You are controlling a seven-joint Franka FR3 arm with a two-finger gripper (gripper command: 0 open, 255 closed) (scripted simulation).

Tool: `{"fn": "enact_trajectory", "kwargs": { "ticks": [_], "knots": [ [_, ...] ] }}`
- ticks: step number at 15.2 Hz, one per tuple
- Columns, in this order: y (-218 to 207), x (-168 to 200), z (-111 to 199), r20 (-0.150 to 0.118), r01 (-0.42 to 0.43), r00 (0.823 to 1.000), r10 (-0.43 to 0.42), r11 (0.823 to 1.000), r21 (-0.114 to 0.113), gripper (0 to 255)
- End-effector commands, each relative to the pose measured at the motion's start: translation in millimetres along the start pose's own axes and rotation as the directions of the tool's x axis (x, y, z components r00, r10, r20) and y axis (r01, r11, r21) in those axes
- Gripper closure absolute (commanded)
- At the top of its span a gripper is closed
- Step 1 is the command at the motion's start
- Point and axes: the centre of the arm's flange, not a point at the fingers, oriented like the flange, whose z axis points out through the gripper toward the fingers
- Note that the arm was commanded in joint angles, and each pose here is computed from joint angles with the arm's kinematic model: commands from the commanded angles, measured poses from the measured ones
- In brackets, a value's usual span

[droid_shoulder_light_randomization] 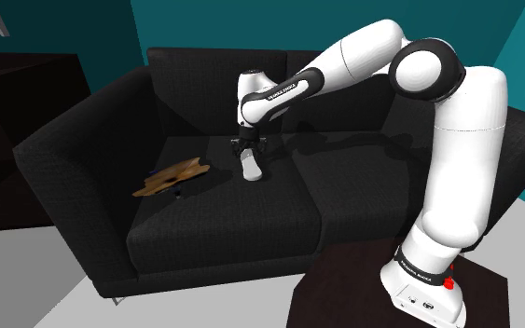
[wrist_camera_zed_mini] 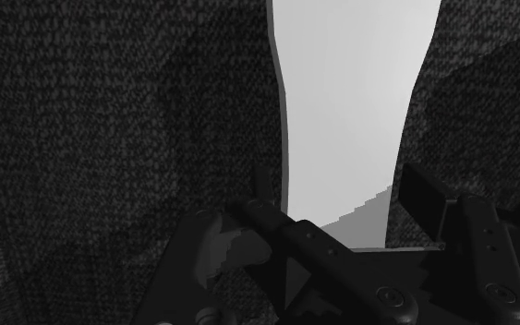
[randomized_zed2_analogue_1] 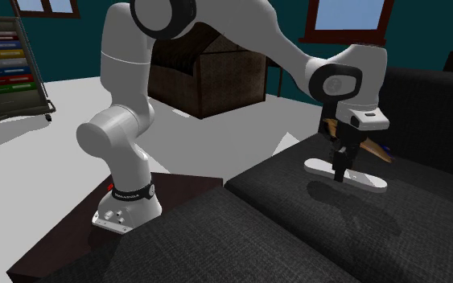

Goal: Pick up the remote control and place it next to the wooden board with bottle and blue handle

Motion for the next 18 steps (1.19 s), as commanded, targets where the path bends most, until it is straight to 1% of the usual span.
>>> {"fn": "enact_trajectory", "kwargs": {
  "ticks": [1,6,10,18],
  "knots": [
    [0,0,0,0.000,0.000,1.000,0.000,1.000,0.000,0],
    [0,0,0,0.000,0.000,1.000,0.000,1.000,0.000,0],
    [0,0,-50,0.000,0.000,1.000,0.000,1.000,0.000,0],
    [0,0,-50,0.000,0.000,1.000,0.000,1.000,0.000,0]
  ]
}}
